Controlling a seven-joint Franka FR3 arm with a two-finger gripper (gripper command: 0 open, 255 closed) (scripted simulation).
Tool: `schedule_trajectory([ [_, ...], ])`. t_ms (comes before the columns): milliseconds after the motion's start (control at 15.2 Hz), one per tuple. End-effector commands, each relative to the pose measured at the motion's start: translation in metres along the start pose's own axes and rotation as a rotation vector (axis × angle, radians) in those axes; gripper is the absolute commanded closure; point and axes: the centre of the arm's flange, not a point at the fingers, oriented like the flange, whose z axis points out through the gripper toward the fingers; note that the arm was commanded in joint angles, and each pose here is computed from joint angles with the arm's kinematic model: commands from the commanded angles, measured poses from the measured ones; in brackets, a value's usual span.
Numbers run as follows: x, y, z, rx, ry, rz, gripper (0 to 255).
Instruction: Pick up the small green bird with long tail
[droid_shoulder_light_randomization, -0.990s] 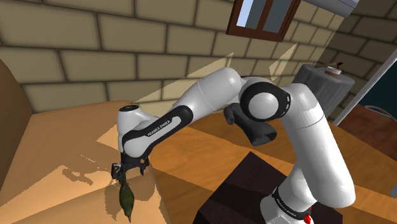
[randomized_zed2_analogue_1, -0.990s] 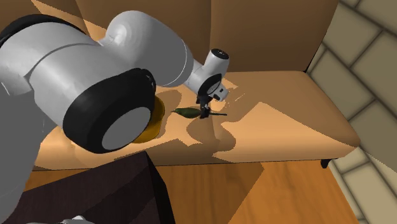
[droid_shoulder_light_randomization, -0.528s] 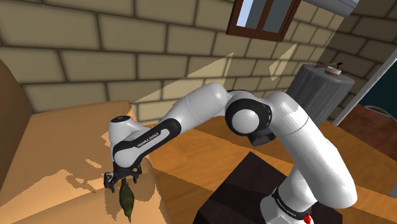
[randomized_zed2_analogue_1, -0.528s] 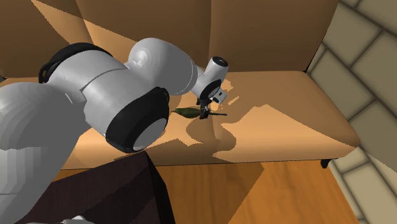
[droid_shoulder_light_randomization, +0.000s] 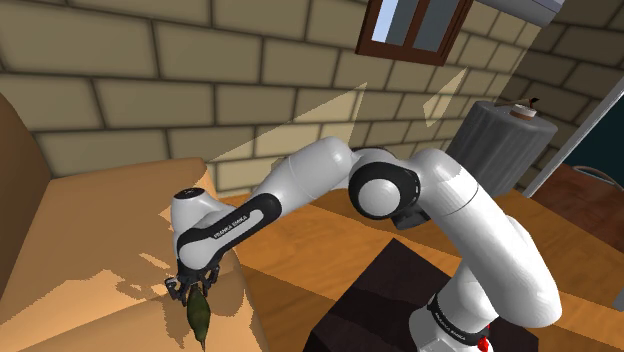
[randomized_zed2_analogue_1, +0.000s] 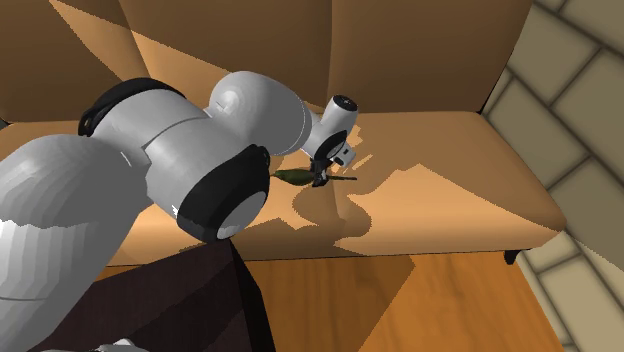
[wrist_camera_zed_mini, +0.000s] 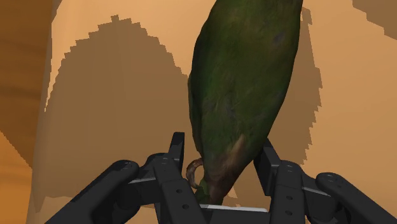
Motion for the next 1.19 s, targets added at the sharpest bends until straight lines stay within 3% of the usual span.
schedule_trajectory([
  [0,-0.001,0.001,0.004,-0.003,-0.004,0.0,255],
  [396,0.0,0.001,0.004,-0.003,-0.004,0.0,255],
  [1122,-0.013,-0.004,-0.052,-0.003,-0.004,0.0,255],
])
